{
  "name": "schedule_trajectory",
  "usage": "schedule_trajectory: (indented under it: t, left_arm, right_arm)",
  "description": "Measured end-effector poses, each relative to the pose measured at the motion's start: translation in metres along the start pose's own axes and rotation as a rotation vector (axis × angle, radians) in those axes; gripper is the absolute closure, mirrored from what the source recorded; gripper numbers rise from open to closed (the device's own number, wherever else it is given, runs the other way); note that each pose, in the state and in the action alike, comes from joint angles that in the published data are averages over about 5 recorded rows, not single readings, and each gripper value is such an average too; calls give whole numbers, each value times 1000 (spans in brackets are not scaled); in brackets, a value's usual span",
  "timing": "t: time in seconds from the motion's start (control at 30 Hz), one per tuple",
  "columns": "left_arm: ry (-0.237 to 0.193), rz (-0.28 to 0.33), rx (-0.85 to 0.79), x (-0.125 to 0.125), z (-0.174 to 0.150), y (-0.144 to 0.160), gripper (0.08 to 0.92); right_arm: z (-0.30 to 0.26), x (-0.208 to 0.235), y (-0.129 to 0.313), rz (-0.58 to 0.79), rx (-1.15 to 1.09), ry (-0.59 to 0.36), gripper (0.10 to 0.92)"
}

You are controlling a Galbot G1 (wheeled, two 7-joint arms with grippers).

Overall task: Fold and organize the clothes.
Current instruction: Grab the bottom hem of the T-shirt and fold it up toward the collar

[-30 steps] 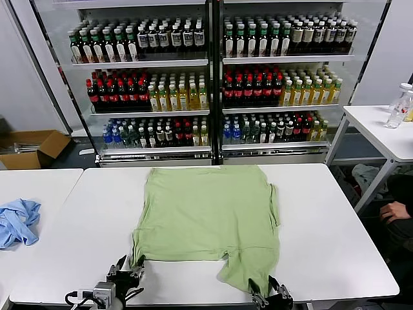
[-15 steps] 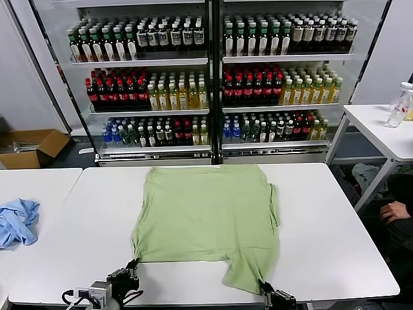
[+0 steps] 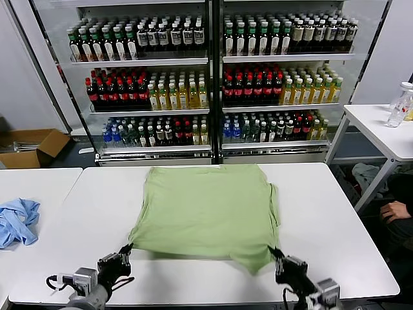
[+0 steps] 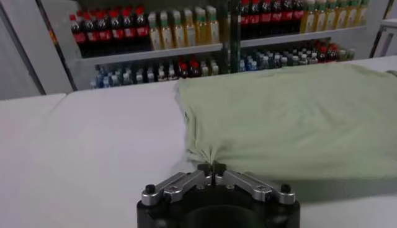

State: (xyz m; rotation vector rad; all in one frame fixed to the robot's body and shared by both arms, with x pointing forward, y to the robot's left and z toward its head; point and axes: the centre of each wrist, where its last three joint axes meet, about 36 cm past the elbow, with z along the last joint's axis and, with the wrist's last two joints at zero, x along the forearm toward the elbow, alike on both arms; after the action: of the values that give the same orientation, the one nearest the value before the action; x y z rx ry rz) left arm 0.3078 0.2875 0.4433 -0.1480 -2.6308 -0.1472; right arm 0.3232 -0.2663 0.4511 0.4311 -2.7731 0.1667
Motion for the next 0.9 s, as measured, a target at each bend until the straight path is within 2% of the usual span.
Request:
schedule_trajectory:
  t: [0.37,0.47,0.67,0.9]
  left_arm:
    - [-35,-22,-40,-68,-19,17,915]
    - [-33,-28,-52,-86,-22,17,875]
    - [-36,-48,-68,-109,-29,15,705]
    - [-47,-68,-68,-112,-29,8,506]
  right_arm:
    - [-24,-92,-24,5,85,-51,917]
    - [-29,-111,-24,3,118,-46,896]
    - [-35,-127,-24,8,179,-46,739]
    - [-29,-112,-23,32,196,-35,540]
